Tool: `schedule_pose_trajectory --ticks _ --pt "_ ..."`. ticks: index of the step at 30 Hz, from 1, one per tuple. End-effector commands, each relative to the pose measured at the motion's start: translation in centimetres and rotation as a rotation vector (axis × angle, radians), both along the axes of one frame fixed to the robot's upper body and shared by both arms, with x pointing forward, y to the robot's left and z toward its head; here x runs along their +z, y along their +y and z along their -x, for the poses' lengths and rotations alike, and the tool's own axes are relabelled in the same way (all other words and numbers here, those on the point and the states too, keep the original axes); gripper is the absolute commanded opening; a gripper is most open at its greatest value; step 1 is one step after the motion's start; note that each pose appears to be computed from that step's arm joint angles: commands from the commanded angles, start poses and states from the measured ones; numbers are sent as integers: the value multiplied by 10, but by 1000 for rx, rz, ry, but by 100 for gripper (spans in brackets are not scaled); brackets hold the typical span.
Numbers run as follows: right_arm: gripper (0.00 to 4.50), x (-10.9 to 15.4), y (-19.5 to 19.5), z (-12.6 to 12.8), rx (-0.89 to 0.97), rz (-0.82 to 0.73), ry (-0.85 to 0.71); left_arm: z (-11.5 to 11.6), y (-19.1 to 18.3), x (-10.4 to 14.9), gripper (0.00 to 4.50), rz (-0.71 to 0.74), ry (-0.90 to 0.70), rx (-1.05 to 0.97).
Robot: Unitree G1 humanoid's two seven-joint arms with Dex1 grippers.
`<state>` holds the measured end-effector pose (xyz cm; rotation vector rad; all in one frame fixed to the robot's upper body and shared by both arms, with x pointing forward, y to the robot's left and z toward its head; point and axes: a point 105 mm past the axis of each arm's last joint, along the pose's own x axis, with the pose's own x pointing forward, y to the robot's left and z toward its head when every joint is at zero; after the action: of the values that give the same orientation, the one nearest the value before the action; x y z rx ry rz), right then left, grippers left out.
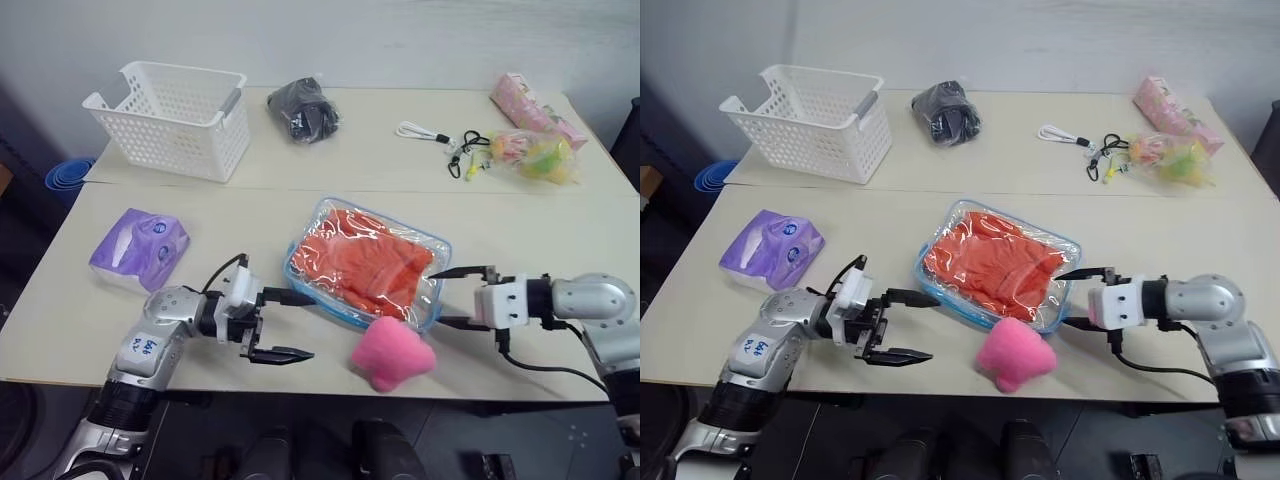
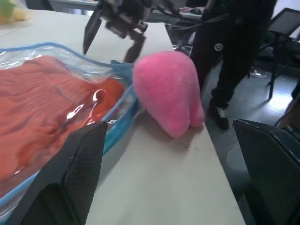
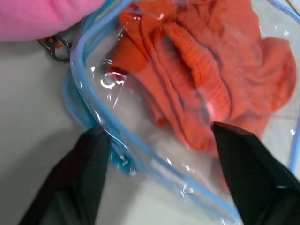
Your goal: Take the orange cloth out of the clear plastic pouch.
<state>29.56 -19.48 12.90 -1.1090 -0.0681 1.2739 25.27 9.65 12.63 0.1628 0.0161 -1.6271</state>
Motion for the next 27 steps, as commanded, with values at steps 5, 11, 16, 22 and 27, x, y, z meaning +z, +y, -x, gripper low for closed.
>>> schedule_pose_trajectory --ticks 5,11,16,22,27 --pt "62 4 -7 -6 14 1 6 -4 -34 9 450 17 -75 -61" --pt "4 9 -24 -13 -17 24 3 -20 -80 9 450 33 -132 -43" --pt "4 12 -30 -17 -17 33 5 -22 -116 -1 450 17 -148 -73" --pt "0 9 -35 -19 -38 25 27 -18 -145 -18 389 -18 -149 -126" --pt "0 6 -41 -17 -60 20 36 -16 -150 -23 237 -16 -126 -136"
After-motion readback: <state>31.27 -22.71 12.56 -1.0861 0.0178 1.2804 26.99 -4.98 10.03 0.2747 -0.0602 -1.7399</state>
